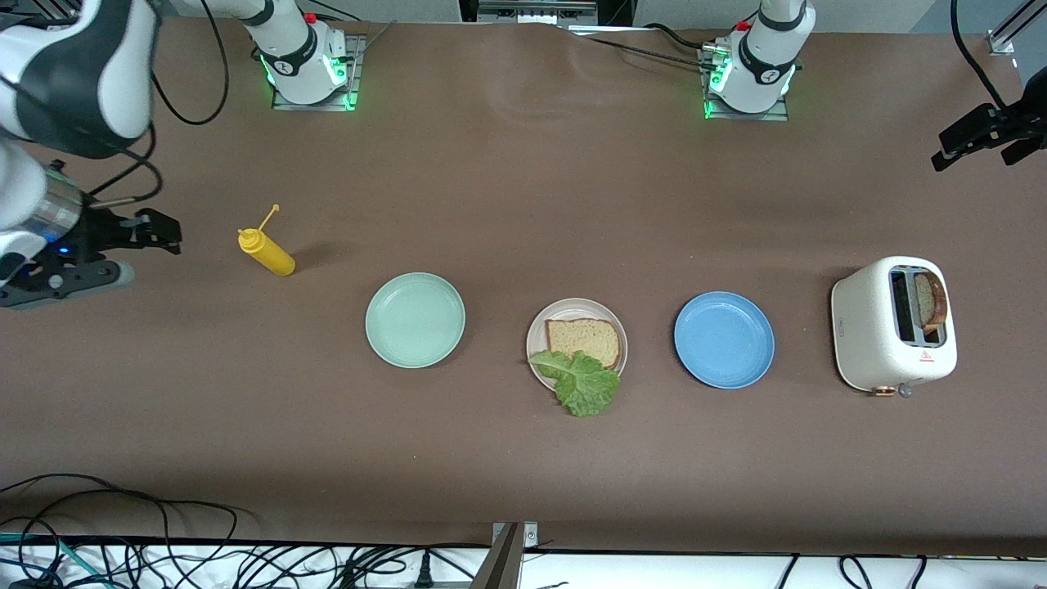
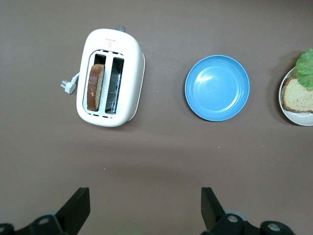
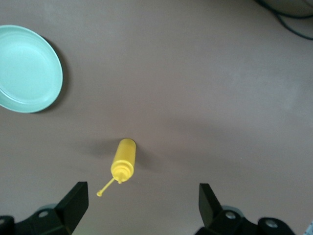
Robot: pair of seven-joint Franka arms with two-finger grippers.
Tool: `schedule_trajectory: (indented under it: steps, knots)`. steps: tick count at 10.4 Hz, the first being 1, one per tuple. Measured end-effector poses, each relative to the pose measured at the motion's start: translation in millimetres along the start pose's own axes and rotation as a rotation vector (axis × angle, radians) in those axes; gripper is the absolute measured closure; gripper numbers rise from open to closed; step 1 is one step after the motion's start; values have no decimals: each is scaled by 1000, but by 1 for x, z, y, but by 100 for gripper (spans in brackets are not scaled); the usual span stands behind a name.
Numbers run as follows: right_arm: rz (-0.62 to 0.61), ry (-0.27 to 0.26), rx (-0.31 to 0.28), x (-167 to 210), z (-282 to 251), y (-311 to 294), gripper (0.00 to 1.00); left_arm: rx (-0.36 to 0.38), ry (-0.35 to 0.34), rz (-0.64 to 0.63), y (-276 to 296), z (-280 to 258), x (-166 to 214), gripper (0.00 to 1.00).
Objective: Make sandwich on beige plate with both arms
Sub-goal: 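Move the right gripper back toward the yellow mustard bottle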
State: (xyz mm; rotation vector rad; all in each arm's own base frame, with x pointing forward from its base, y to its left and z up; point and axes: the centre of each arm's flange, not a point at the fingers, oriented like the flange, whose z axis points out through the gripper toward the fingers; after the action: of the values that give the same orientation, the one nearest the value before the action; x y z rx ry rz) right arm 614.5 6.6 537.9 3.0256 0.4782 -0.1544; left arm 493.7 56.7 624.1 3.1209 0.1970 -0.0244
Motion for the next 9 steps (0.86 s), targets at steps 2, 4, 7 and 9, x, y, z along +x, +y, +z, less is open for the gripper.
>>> schedule_trajectory:
  steps: [2, 4, 7, 9]
  knots:
    - [-11, 3, 11, -3, 10, 6, 0, 0, -1, -3, -2, 1, 0, 0]
    - [-21, 11, 24, -2, 15, 4, 0, 0, -2, -4, -2, 1, 1, 0]
    - [-24, 29, 44, -1, 29, 8, 0, 0, -2, -5, -2, 1, 1, 0]
    - [-23, 30, 47, -1, 30, 9, 0, 0, -2, -5, -2, 1, 1, 0]
